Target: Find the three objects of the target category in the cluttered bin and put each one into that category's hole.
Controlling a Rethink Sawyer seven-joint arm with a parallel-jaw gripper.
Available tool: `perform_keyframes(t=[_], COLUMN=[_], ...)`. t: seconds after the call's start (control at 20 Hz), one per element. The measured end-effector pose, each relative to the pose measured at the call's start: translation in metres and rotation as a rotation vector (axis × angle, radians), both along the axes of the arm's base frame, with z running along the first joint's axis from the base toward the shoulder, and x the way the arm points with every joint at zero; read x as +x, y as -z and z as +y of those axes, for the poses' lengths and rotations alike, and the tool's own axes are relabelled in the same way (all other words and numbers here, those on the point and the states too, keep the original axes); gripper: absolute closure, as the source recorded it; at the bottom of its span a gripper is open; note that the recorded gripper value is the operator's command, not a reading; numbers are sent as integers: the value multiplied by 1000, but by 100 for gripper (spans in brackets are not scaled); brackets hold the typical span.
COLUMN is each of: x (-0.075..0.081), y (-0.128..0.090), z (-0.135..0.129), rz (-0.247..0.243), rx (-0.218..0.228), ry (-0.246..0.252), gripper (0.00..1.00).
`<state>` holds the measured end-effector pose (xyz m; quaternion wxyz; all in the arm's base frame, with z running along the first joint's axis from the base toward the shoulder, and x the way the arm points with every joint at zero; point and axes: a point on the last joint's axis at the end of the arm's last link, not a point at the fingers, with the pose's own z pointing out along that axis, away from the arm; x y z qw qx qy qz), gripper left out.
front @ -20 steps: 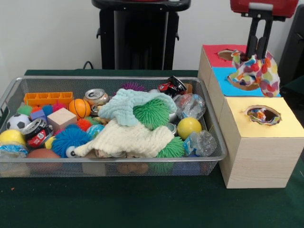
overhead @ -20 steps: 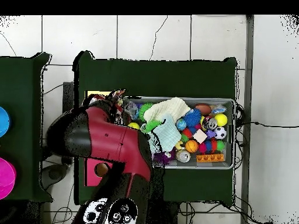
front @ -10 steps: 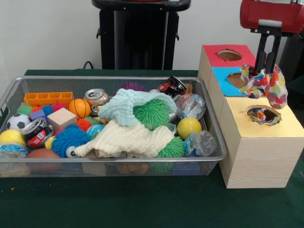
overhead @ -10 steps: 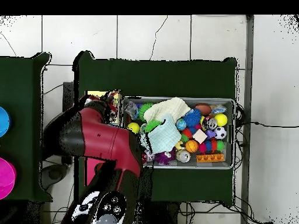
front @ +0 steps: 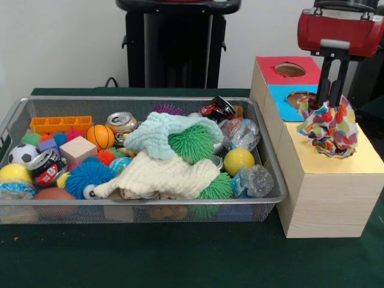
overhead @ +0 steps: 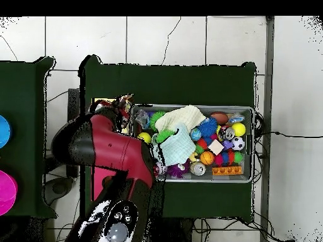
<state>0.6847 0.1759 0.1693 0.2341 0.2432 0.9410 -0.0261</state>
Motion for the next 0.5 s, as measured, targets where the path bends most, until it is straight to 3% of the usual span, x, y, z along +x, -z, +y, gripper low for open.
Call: perform_keyframes(t=[0.5], x=[3], y=[19], z=[-3], rz=[-10], rx=[4], ry=[32], gripper=[100])
